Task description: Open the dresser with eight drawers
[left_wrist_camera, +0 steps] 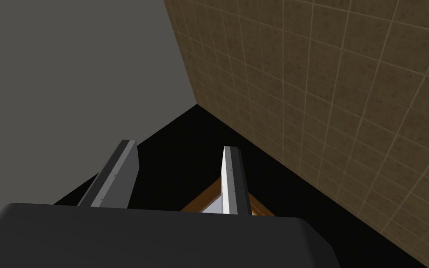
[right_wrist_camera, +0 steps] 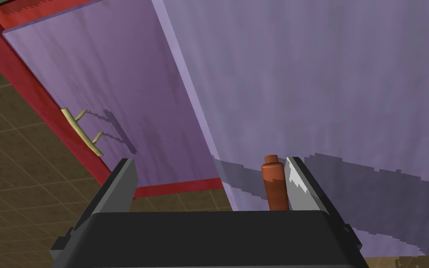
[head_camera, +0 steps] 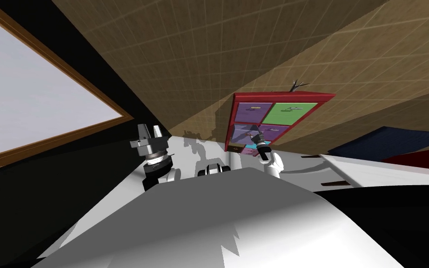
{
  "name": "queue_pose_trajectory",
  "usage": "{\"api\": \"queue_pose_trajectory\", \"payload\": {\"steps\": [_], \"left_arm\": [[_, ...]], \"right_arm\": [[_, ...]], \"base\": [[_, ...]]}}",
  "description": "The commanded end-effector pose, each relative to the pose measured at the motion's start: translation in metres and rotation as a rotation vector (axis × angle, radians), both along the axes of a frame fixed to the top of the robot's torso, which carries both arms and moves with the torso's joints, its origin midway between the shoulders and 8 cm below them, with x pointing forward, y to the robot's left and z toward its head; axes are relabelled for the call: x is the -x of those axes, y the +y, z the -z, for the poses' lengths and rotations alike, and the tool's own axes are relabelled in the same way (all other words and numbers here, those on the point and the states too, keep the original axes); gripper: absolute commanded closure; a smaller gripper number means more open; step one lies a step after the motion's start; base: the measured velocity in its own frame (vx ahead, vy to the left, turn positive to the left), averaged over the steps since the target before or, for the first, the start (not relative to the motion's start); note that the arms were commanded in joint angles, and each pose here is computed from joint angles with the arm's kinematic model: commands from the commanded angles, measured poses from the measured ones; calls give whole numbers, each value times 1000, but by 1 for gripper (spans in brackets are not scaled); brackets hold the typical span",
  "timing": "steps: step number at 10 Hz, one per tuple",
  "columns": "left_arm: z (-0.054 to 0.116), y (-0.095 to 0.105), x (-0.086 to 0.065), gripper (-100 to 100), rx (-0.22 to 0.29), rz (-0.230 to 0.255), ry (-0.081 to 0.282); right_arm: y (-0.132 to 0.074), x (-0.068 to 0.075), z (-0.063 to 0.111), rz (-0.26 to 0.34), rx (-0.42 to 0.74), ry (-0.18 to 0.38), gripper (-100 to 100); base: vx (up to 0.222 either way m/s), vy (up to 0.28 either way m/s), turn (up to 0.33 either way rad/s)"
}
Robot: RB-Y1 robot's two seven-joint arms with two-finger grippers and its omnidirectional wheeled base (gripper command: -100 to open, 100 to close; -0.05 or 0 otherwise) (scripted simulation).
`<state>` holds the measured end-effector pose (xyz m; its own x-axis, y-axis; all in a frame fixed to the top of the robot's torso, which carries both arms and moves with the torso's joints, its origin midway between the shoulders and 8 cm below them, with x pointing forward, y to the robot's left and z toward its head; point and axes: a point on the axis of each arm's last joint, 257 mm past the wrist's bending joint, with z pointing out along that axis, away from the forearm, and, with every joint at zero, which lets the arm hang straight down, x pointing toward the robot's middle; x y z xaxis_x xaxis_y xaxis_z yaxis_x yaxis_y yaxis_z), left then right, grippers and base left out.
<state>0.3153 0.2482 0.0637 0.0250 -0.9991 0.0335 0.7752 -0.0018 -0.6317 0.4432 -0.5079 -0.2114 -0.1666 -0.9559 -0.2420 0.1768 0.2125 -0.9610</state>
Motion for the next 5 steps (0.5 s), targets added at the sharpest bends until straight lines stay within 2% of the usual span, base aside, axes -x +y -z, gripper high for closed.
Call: {"api": "queue_pose_trajectory", "payload": {"steps": [1,5], "left_arm": [[0,0,0,0,0,0,0],[0,0,0,0,0,0,0]], "right_arm": [[0,1,2,1,-1,4,0],[0,2,5,3,-4,10,0]], "base": [[0,0,0],[0,0,0]]}}
